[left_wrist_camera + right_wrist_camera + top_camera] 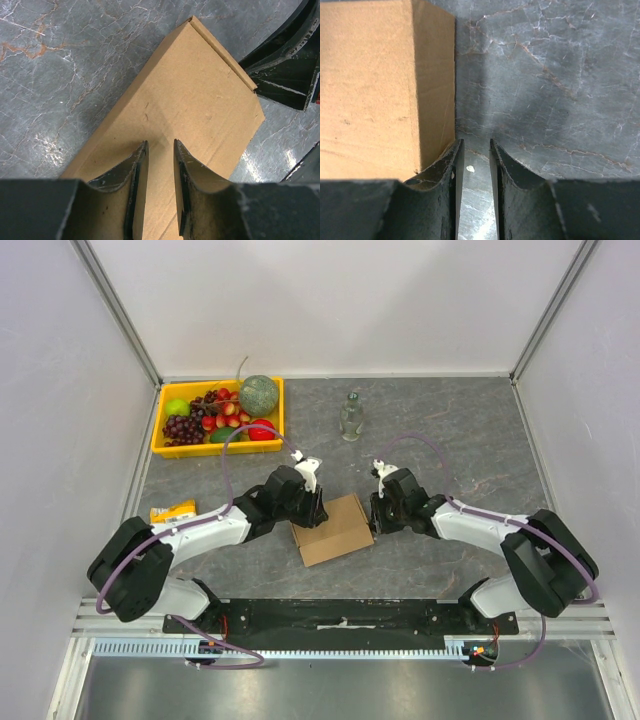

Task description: Fold the paper box

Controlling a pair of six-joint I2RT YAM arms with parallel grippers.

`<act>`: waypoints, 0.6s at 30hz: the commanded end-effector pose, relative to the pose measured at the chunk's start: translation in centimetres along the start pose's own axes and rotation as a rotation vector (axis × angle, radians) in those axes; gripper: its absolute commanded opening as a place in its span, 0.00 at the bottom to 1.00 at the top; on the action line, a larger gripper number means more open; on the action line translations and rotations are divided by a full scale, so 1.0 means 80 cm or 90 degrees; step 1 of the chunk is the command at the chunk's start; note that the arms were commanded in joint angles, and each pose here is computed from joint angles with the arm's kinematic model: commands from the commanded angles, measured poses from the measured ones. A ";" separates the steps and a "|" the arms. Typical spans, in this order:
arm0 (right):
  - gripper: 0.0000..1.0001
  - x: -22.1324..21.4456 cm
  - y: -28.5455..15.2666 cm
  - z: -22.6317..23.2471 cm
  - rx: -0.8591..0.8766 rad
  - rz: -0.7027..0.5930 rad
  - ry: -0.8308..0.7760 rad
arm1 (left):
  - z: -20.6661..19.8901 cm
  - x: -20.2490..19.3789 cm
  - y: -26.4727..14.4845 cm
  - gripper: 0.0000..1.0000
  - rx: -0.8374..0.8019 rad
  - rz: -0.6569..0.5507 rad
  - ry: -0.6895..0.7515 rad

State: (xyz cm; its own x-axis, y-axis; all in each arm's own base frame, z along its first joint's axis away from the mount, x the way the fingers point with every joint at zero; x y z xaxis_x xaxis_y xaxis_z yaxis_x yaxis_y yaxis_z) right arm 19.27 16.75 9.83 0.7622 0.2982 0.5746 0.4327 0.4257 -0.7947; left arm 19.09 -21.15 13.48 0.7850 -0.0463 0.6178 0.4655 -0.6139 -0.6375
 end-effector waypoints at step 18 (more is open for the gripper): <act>0.34 -0.016 -0.009 0.012 0.100 -0.004 0.015 | 0.005 -0.005 0.007 0.33 0.021 0.028 0.029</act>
State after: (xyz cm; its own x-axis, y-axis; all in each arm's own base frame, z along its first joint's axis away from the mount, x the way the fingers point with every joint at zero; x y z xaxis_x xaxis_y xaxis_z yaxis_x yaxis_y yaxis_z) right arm 17.81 16.52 9.72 0.7725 0.2975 0.5610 0.3663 0.5129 -0.7764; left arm 19.28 -21.31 13.48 0.7853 -0.0474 0.6174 0.4655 -0.6124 -0.6390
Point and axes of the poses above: each gripper's point midway between its finger pads, its own y axis out along the fingers, its own z axis along the line the jaws close on, x = y × z, the point moved 10 cm from there along -y, back along the fingers, and after that the axes turned 9 degrees about -y, right-handed, at the moved point
